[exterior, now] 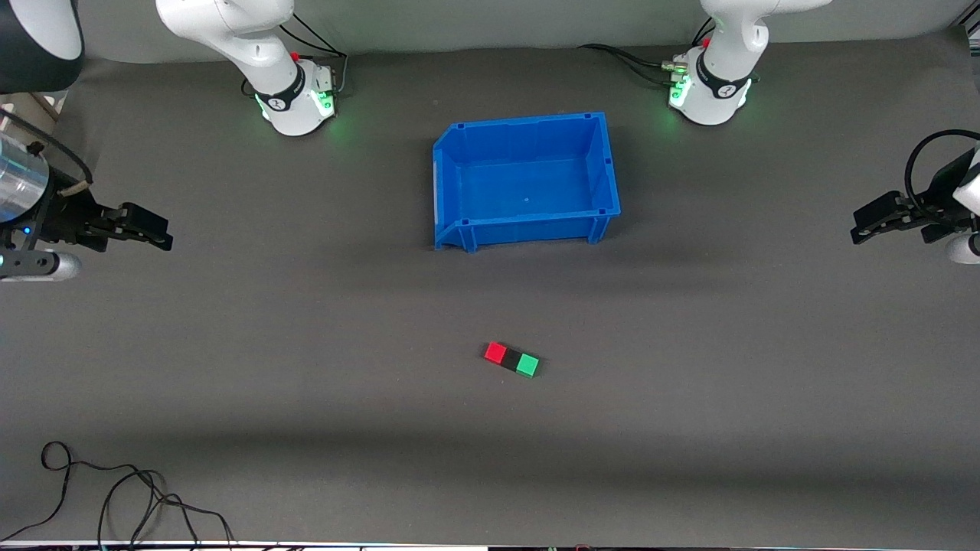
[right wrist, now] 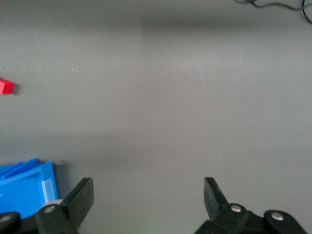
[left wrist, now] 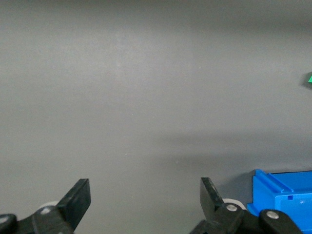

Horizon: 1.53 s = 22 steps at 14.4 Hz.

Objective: Attach green and red cubes to black cube

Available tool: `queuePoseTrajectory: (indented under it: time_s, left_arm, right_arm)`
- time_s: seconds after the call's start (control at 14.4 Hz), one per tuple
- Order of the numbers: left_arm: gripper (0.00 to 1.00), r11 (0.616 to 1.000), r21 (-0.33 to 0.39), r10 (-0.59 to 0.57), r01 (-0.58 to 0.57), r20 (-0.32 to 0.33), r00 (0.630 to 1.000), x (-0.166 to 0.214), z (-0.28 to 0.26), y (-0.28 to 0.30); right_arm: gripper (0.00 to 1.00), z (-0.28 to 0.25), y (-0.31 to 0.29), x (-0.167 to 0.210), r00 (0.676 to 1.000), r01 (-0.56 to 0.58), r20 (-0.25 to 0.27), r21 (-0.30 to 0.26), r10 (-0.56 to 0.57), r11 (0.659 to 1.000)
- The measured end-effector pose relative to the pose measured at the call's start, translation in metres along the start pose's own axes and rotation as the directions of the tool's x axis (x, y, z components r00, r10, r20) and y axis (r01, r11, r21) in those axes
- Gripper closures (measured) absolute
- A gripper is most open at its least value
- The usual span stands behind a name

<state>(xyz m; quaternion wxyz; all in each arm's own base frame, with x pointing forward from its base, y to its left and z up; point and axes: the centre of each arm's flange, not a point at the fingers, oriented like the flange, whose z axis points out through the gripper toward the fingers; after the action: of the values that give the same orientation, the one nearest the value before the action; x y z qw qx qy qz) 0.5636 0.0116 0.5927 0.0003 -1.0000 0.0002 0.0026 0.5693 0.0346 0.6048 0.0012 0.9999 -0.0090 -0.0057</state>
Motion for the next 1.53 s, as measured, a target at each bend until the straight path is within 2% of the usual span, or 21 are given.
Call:
queuePoseTrajectory:
  time_s: [0.28,0.42,0.63,0.98,1.25,1.53]
  left_arm:
    - [0.0,1.0,0.002,0.007,-0.007,0.007,1.0,0.0,0.003,0.004]
    - [0.0,1.0,0.002,0.005,-0.006,0.01,1.0,0.0,0.005,0.003]
    - [0.0,1.0,-0.001,0.003,-0.003,0.021,1.0,0.0,0.013,0.002]
    - [0.0,1.0,-0.002,-0.007,0.007,0.022,1.0,0.0,0.014,0.003]
    - [0.0,1.0,-0.003,-0.01,0.01,0.022,1.0,0.0,0.014,0.014]
    - [0.0,1.0,-0.003,-0.012,0.012,0.022,1.0,0.0,0.014,0.02]
  right_arm:
    - [0.01,0.004,0.002,-0.012,0.999,0.003,-0.048,0.005,-0.003,1.0]
    - [0.01,0.002,0.002,-0.012,0.998,0.003,-0.055,0.003,-0.003,1.0]
    - [0.01,-0.001,0.001,-0.014,0.999,0.011,-0.049,-0.027,-0.012,1.0]
    - [0.0,-0.001,-0.007,-0.018,0.999,0.026,-0.019,-0.03,-0.027,0.999]
    - [0.0,0.0,-0.01,-0.018,1.0,0.009,-0.013,-0.001,-0.009,1.0]
    - [0.0,0.0,-0.011,-0.018,1.0,0.005,-0.012,0.004,-0.005,1.0]
